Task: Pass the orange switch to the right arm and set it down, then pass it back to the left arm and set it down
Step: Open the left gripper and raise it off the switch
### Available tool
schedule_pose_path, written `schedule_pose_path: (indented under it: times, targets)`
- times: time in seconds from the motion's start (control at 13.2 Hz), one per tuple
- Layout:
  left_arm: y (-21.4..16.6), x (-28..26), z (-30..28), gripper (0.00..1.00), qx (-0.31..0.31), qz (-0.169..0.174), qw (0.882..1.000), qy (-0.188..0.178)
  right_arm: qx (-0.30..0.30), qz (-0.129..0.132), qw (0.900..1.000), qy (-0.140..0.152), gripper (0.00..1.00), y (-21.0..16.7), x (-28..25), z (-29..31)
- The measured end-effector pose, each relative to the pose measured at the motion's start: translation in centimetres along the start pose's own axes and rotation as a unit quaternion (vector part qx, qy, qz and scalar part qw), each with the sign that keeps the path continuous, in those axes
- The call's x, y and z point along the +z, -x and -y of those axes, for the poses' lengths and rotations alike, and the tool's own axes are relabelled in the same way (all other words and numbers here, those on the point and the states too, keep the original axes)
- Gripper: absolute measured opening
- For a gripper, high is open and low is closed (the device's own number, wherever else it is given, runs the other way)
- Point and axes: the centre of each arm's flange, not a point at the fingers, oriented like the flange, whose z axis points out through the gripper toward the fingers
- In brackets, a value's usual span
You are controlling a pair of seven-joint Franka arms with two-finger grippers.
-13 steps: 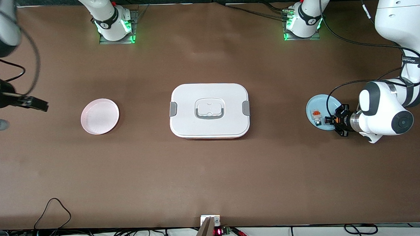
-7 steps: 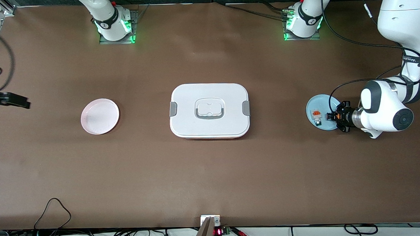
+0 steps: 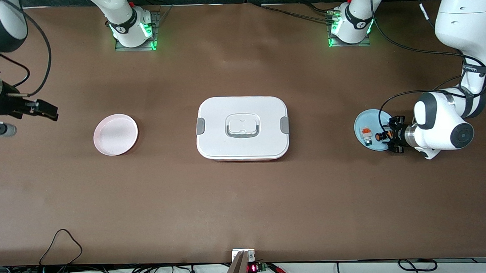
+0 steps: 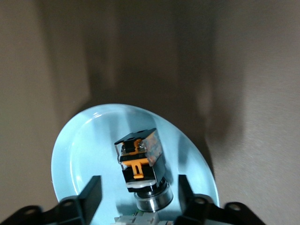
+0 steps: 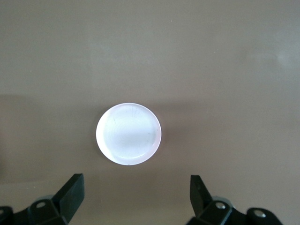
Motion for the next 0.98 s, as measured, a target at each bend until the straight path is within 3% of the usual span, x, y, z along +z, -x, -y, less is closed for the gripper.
schedule_pose_path:
  times: [0.15, 0.38, 0.53, 0.76, 0.83, 0.98]
  targets:
    - [-0.8, -2.7, -0.1, 0.99, 0.036, -0.001, 0.999, 0.016, 0.004, -0.001, 1.000, -0.012, 1.00, 0.9, 0.0, -0.2]
    - [-0.3, -10.1, 0.0, 1.00, 0.167, -0.016, 0.984, 0.054, 0.004, 0.000, 0.999, -0.032, 1.00, 1.1, 0.1, -0.7]
    - [1.5, -14.8, 1.0, 1.00, 0.284, -0.034, 0.955, 0.078, -0.025, -0.001, 0.999, -0.032, 1.00, 1.1, 0.2, -1.5]
    - [3.5, -21.0, 3.5, 1.00, 0.426, -0.070, 0.895, 0.108, -0.020, -0.010, 0.999, -0.034, 1.00, 1.0, -1.0, -3.2]
    - [3.9, -22.9, 4.7, 1.00, 0.448, -0.078, 0.883, 0.114, 0.007, -0.013, 0.999, -0.034, 1.00, 1.0, -1.6, -3.3]
    - [4.6, -26.0, 6.8, 1.00, 0.469, -0.090, 0.870, 0.124, 0.015, -0.015, 0.999, -0.034, 1.00, 0.9, -2.1, -3.3]
